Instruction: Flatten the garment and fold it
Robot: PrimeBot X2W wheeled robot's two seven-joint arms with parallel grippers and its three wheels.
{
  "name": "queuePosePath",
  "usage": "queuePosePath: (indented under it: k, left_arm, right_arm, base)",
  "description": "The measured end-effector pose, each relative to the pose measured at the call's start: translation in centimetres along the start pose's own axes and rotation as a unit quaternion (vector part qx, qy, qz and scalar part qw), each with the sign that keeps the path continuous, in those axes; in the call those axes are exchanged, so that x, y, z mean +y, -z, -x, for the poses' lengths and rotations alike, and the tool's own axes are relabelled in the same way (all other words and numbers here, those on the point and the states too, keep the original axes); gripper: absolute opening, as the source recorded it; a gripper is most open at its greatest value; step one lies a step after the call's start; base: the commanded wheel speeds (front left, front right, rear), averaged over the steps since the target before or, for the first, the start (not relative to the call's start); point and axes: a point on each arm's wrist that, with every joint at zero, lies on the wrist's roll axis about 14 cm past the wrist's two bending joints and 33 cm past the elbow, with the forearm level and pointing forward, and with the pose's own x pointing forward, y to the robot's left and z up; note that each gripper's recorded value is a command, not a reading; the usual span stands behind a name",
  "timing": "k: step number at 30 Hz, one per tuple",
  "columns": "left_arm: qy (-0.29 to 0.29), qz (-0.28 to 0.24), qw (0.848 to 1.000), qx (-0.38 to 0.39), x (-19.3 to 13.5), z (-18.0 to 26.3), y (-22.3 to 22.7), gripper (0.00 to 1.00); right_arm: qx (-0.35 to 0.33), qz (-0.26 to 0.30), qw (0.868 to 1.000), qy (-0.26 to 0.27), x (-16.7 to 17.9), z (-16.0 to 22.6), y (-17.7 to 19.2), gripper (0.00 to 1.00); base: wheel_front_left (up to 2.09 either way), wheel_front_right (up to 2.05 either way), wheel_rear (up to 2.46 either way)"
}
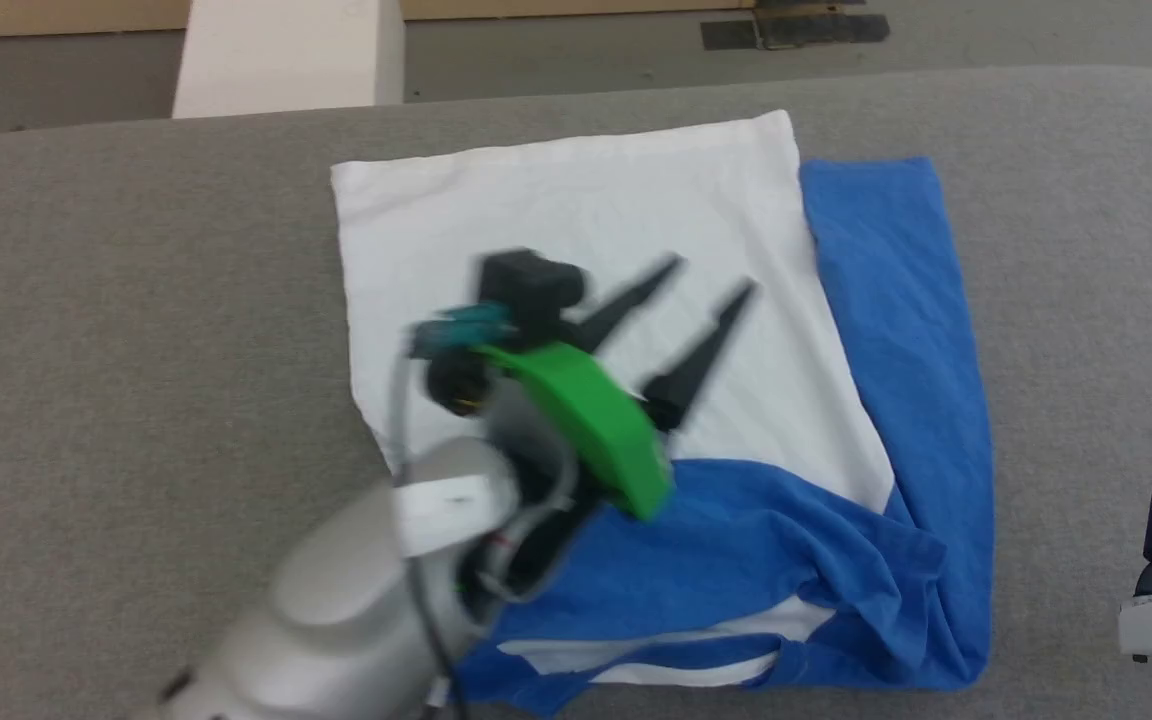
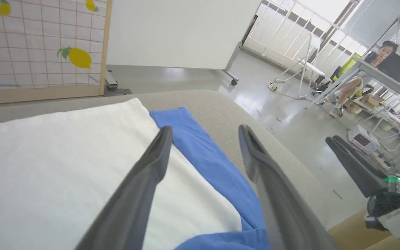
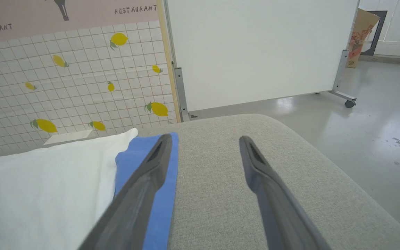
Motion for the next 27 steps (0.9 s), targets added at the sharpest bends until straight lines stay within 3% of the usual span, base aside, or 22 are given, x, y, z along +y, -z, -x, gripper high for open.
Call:
queuePosePath:
  k: [4, 9, 14, 17, 20, 27]
  left_arm:
    - [-0.101, -0.068, 0.987, -0.109, 5.2, 4.4, -6.3, 1.00]
    - [-0.237, -0.136, 0.940, -0.203, 10.2, 12.1, -10.4, 1.00]
    - [-0.341, -0.183, 0.891, -0.236, 12.1, 18.4, -11.1, 1.00]
    - [-0.390, -0.213, 0.869, -0.218, 12.6, 21.3, -9.3, 1.00]
    - [-0.433, -0.194, 0.851, -0.224, 12.6, 23.5, -8.2, 1.00]
    - [-0.442, -0.174, 0.852, -0.221, 12.8, 25.0, -6.6, 1.00]
  right_arm:
    - [-0.002, -0.004, 1.000, -0.015, 1.0, -0.3, -0.2, 1.00]
    - [-0.006, -0.007, 1.000, -0.027, 1.9, -0.6, -0.4, 1.00]
    - [0.006, -0.008, 0.999, -0.033, 2.2, -0.4, 0.3, 1.00]
    - [0.010, -0.011, 0.999, -0.036, 2.4, -0.3, 0.6, 1.00]
    - [0.017, -0.014, 0.999, -0.035, 2.4, -0.2, 1.1, 1.00]
    - [0.031, -0.013, 0.999, -0.038, 2.6, -0.5, 1.8, 1.00]
  base:
    - [0.00, 0.00, 0.00]
    - [0.00, 0.00, 0.00]
    - [0.00, 0.00, 0.00]
    - [0.00, 0.00, 0.00]
    - [0.00, 0.00, 0.00]
    - [0.00, 0.00, 0.00]
